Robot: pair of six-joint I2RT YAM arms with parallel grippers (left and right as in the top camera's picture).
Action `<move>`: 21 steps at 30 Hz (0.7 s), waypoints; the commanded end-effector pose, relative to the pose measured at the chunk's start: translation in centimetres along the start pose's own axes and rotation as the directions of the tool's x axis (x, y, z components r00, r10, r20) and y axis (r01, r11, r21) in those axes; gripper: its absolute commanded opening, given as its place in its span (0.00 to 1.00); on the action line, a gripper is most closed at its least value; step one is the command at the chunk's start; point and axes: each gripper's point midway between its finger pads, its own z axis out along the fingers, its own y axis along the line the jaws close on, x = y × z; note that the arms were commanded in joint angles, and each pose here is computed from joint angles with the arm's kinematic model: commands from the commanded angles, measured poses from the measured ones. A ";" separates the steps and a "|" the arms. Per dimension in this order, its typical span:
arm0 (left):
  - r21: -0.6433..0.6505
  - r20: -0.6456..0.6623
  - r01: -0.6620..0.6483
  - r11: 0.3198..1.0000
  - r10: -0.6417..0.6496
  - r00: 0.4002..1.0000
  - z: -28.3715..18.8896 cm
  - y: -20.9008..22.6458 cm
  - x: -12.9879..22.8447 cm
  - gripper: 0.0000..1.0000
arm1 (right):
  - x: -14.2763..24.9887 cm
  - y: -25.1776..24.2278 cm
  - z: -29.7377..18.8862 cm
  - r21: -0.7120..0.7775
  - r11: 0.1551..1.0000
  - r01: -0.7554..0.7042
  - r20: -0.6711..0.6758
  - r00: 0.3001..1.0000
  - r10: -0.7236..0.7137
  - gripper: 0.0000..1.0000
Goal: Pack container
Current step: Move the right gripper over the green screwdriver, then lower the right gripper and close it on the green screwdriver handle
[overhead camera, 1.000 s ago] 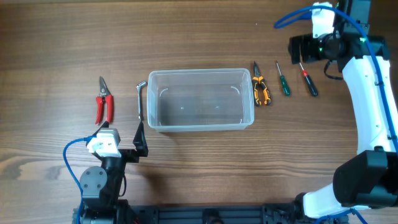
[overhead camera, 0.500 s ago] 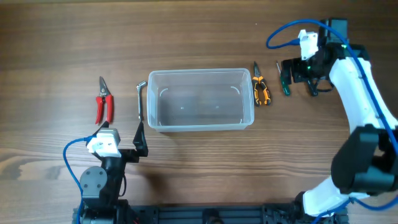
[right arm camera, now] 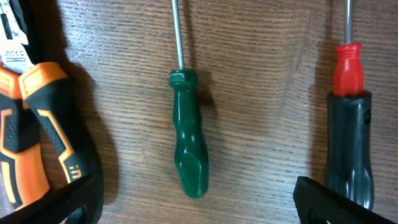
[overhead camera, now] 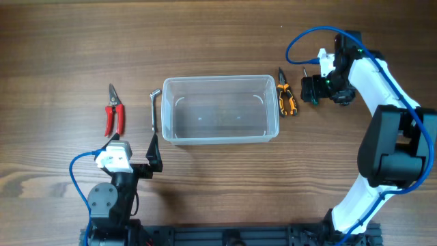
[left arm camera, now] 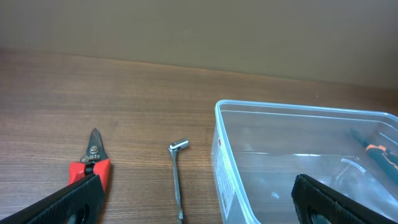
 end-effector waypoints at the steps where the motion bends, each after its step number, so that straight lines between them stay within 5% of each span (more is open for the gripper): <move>1: 0.009 0.002 -0.019 1.000 0.019 1.000 0.0 -0.1 0.1 1.00 | -0.1 -0.4 0.8 0.012 1.000 0.013 0.002 1.000 -0.013 1.00; 21: 0.009 0.002 -0.019 1.000 0.019 1.000 0.0 -0.1 0.1 1.00 | 0.5 -0.9 4.9 0.016 0.996 0.088 -0.055 0.995 -0.087 1.00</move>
